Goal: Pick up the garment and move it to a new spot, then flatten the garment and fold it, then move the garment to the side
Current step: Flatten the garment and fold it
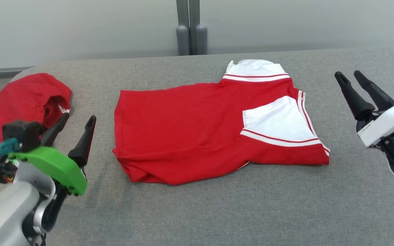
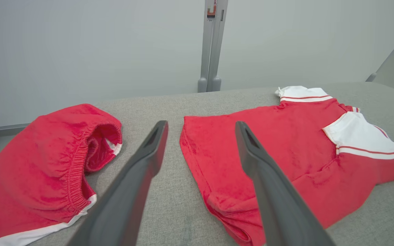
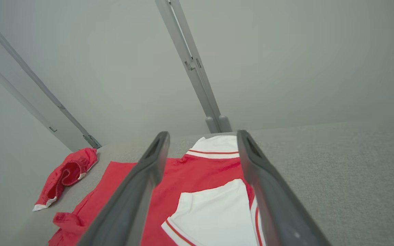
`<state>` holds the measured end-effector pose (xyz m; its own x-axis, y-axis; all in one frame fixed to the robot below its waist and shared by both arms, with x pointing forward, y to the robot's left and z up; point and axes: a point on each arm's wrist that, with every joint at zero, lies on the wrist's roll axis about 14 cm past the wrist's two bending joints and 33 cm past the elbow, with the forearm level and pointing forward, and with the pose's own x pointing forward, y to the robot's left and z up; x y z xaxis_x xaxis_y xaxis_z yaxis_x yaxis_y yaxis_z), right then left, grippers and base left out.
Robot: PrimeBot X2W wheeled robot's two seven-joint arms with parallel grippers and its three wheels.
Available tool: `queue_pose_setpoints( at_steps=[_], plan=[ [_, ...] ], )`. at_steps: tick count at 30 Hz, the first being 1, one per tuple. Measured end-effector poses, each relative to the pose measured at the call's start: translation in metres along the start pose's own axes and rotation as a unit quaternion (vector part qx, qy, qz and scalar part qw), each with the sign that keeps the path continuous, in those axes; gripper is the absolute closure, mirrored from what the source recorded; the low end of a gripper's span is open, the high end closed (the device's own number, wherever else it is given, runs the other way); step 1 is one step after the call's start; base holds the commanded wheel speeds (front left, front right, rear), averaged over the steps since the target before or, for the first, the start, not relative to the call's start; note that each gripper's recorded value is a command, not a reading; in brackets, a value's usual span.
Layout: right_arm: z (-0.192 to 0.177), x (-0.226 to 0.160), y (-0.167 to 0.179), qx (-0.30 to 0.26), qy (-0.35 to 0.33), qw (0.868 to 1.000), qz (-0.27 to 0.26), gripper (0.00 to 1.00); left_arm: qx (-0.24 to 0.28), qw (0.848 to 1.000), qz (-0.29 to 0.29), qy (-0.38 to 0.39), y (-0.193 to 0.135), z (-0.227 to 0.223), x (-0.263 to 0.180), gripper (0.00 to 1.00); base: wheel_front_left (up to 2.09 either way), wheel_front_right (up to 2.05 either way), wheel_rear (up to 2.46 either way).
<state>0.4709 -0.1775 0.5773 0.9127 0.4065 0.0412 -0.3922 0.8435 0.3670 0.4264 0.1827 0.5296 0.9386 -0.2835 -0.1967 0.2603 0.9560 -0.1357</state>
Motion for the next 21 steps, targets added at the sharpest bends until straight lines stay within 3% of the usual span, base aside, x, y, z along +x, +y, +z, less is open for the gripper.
queue_pose_setpoints(
  at_steps=[9,15,21],
  plan=[
    [-0.033,-0.047,-0.013,-0.004,-0.056,0.996,-0.068,0.0,-0.016,0.989,0.068,-0.132,-0.005,0.026,-0.024,0.0,0.0,0.0,0.0],
    [-0.079,-0.076,-0.021,0.016,-0.025,0.993,-0.116,0.0,-0.02,0.985,0.1,-0.141,-0.011,-0.005,-0.042,0.0,0.0,0.0,0.0],
    [-0.106,-0.084,-0.031,0.033,0.004,0.989,-0.145,0.0,-0.026,0.991,0.08,-0.107,-0.031,-0.044,-0.042,0.0,0.0,0.0,0.0]
  ],
)
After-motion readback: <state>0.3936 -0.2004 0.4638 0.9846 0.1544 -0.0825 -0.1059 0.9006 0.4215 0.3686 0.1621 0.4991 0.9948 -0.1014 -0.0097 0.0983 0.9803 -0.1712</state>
